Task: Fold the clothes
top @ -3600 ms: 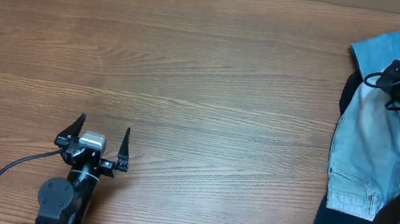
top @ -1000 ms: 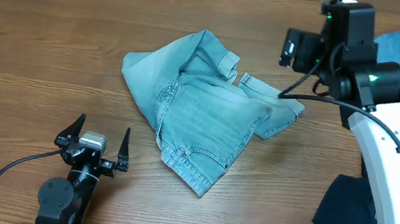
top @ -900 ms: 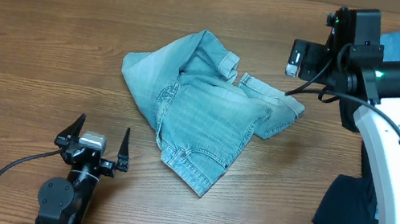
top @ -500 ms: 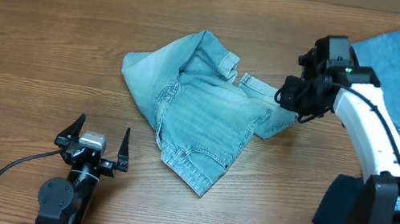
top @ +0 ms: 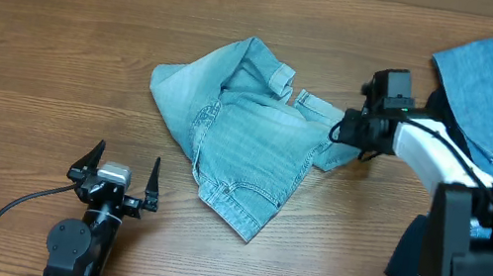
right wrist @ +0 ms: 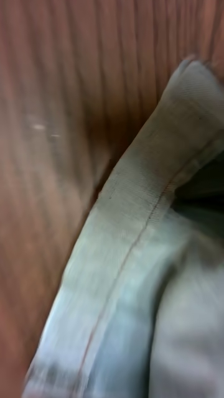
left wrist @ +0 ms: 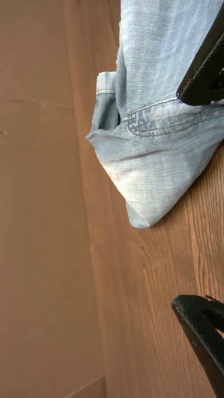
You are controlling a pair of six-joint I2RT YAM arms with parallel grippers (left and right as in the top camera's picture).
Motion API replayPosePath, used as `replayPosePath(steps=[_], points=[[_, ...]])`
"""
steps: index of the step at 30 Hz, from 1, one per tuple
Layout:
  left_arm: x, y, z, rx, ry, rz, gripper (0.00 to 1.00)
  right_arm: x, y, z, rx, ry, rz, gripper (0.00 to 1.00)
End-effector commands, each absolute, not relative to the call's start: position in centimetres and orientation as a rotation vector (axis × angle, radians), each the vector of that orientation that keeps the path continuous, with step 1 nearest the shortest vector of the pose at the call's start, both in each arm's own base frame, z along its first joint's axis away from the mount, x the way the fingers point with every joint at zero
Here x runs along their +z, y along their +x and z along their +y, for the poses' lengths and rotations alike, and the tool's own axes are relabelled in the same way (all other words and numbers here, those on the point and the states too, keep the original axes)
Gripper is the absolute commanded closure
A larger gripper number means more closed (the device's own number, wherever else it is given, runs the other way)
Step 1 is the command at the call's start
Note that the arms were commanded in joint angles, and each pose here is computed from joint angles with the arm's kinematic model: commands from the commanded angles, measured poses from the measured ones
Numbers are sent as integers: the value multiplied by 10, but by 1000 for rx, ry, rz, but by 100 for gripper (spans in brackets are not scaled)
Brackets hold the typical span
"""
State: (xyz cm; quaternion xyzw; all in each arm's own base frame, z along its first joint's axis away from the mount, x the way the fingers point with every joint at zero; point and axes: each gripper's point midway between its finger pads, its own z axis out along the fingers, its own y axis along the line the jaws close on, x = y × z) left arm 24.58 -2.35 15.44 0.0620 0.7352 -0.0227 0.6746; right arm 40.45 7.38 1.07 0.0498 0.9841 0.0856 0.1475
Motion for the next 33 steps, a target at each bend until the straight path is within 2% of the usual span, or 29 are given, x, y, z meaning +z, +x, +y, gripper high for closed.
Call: replayPosePath(steps=[1, 4, 7, 12, 17, 21, 27, 28, 29, 31, 33], points=[[153, 246, -21, -51, 119, 1658, 0, -18, 395, 64, 157, 160, 2901, 96], [153, 246, -21, -51, 120, 1657, 0, -30, 389, 40, -13, 209, 2931, 96], [153, 246, -21, -51, 119, 1657, 0, -31, 376, -8, -234, 461, 2932, 96], [153, 246, -21, -51, 120, 1657, 0, -33, 330, -75, -309, 1003, 2948, 96], [153, 246, -21, -51, 119, 1657, 0, -33, 316, -96, -252, 1173, 2940, 96], [153, 246, -21, -51, 120, 1657, 0, -8, 331, -100, -242, 1182, 2902, 96], [153, 246, -21, -51, 120, 1657, 0, 93, 379, -93, -139, 1043, 2665, 96], [153, 246, -21, -51, 120, 1657, 0, 112, 389, -83, -69, 949, 2636, 96], [153, 246, -21, -51, 119, 1657, 0, 128, 400, -65, 46, 830, 2614, 96], [153, 246, -21, -51, 119, 1658, 0, 170, 427, 4, 422, 372, 2542, 96], [153, 246, -21, -51, 120, 1657, 0, 194, 435, 59, 641, 45, 2447, 96]])
